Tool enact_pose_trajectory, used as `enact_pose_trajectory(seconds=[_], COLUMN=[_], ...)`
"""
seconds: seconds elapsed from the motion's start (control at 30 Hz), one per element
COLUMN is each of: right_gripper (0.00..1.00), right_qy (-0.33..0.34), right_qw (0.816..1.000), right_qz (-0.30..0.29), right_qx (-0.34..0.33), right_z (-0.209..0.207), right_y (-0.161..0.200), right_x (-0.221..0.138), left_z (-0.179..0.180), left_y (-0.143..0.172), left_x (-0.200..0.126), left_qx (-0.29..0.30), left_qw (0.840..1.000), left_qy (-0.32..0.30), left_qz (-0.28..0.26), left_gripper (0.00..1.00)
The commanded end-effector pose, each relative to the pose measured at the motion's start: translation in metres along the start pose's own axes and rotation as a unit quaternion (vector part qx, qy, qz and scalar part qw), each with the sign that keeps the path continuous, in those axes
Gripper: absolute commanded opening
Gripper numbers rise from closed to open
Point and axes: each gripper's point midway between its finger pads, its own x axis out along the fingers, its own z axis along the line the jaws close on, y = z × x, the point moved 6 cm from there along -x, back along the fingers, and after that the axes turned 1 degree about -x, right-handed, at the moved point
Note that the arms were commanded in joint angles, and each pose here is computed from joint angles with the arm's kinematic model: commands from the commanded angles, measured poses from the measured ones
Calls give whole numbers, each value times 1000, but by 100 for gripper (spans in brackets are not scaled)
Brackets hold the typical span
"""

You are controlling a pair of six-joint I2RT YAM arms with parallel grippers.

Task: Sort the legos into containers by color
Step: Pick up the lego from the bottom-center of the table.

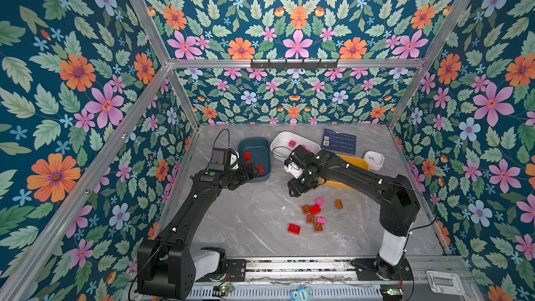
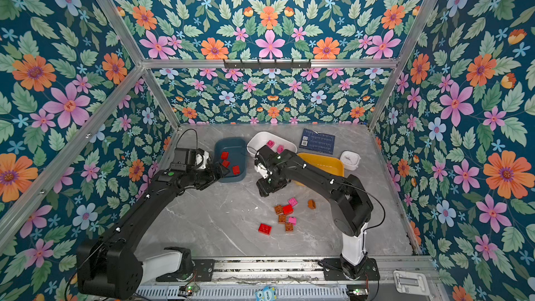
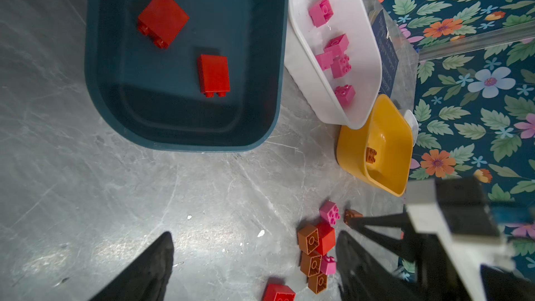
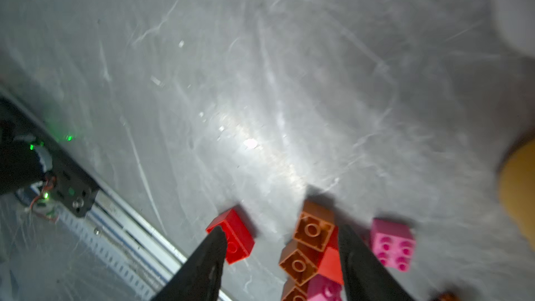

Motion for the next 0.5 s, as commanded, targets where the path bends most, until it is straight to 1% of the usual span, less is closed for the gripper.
enact_pose_trajectory(seconds=[0.0,0.07,0.2,0.33,0.47], right_gripper=[63,63,64,64,64], right_qy=[-23,-28,-48,-20,6], right_qw=[997,993,987,982,980], right_qz=[12,19,23,53,68], right_qx=[-71,-113,-152,-182,-188], right_z=[26,42,61,65,58], right_y=[15,27,45,65,77], right_x=[9,15,24,40,54], left_z=[5,6,8,13,15], left_y=[4,5,9,16,20], left_x=[-2,-3,-7,-7,-6], left_qx=[9,10,9,4,-6], left_qw=[1000,1000,1000,1000,1000], left_qy=[-16,-20,-21,-24,-18], left_qz=[2,2,-4,-3,-4], left_gripper=[88,88,88,88,88])
